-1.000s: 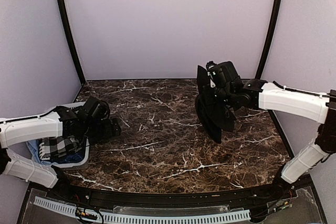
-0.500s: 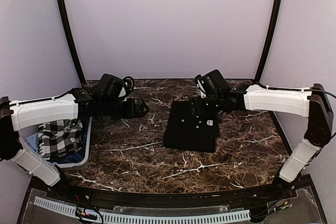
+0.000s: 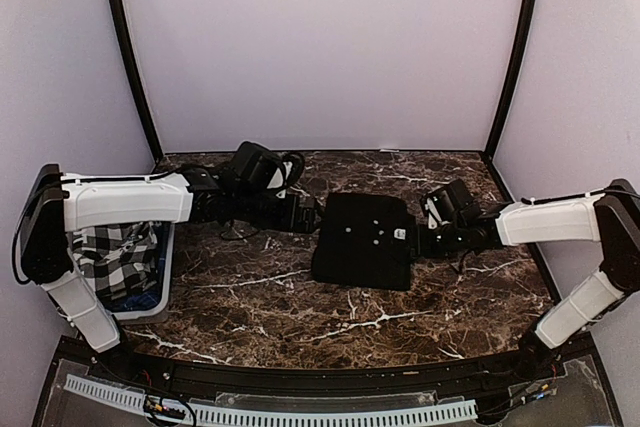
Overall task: Fold and stack the long sleeve shirts
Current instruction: Place the square-folded shirt at the center of the board, then pick up the square-folded shirt from the center of the board.
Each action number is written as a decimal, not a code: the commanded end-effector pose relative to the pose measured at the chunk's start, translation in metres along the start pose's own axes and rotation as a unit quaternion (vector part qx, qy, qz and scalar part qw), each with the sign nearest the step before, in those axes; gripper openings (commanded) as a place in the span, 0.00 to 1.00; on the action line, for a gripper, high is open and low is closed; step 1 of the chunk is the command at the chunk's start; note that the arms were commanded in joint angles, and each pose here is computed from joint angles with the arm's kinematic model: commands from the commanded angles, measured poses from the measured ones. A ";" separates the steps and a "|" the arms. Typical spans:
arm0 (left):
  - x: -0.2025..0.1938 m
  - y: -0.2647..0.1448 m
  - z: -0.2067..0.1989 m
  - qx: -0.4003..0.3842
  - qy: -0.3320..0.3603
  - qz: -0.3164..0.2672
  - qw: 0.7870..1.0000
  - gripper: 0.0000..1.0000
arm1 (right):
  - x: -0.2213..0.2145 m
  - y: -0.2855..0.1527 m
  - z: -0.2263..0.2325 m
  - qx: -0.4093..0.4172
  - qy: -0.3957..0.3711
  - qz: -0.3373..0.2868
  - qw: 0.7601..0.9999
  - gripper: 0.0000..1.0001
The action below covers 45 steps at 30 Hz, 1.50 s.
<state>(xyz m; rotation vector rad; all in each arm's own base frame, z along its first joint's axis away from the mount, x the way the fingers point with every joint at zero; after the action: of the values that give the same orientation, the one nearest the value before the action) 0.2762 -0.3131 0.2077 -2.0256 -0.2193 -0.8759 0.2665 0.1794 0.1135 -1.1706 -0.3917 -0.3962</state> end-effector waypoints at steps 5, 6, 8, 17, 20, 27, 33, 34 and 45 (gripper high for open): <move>0.005 0.002 -0.017 -0.030 0.017 -0.007 0.999 0.98 | 0.013 0.010 0.004 0.123 0.076 -0.012 0.989 0.58; 0.005 0.002 -0.017 -0.030 0.016 -0.007 0.999 0.98 | 0.012 0.010 0.004 0.130 0.079 -0.012 0.988 0.58; 0.004 0.002 -0.017 -0.031 0.016 -0.006 0.999 0.99 | 0.011 0.013 0.004 0.137 0.087 -0.004 0.987 0.57; 0.002 0.004 -0.016 -0.029 0.014 -0.005 0.999 0.98 | -0.001 0.011 -0.019 0.078 0.108 -0.008 0.991 0.70; 0.003 0.004 -0.017 -0.030 0.015 -0.005 0.999 0.98 | -0.008 0.011 -0.024 0.079 0.116 -0.006 0.990 0.73; 0.004 0.005 -0.017 -0.029 0.015 -0.005 0.999 0.98 | -0.014 0.014 -0.019 0.120 0.128 0.002 0.985 0.67; 0.001 0.006 -0.016 -0.029 0.012 -0.002 0.999 0.98 | -0.006 0.011 -0.008 0.154 0.130 0.001 0.979 0.33; 0.001 0.006 -0.016 -0.029 0.012 -0.002 1.000 0.98 | -0.004 0.010 -0.007 0.157 0.130 0.001 0.979 0.27; -0.011 0.012 -0.019 -0.044 0.027 0.006 0.999 0.98 | 0.030 -0.032 0.051 0.250 0.088 -0.031 0.964 0.00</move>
<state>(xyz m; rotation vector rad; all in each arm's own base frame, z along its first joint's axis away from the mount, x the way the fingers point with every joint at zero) 0.2703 -0.3279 0.2048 -2.0674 -0.1782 -0.9081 0.2659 0.1845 0.1194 -0.7784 -0.2278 -0.4388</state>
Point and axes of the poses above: each gripper's point midway between its finger pads, its own y axis out along the fingers, its own z axis along the line the jaws close on, x = y × z, the point moved 7 cm from there along -y, back along the fingers, and after that the axes turned 5 degrees about y, right-handed, at the moved point
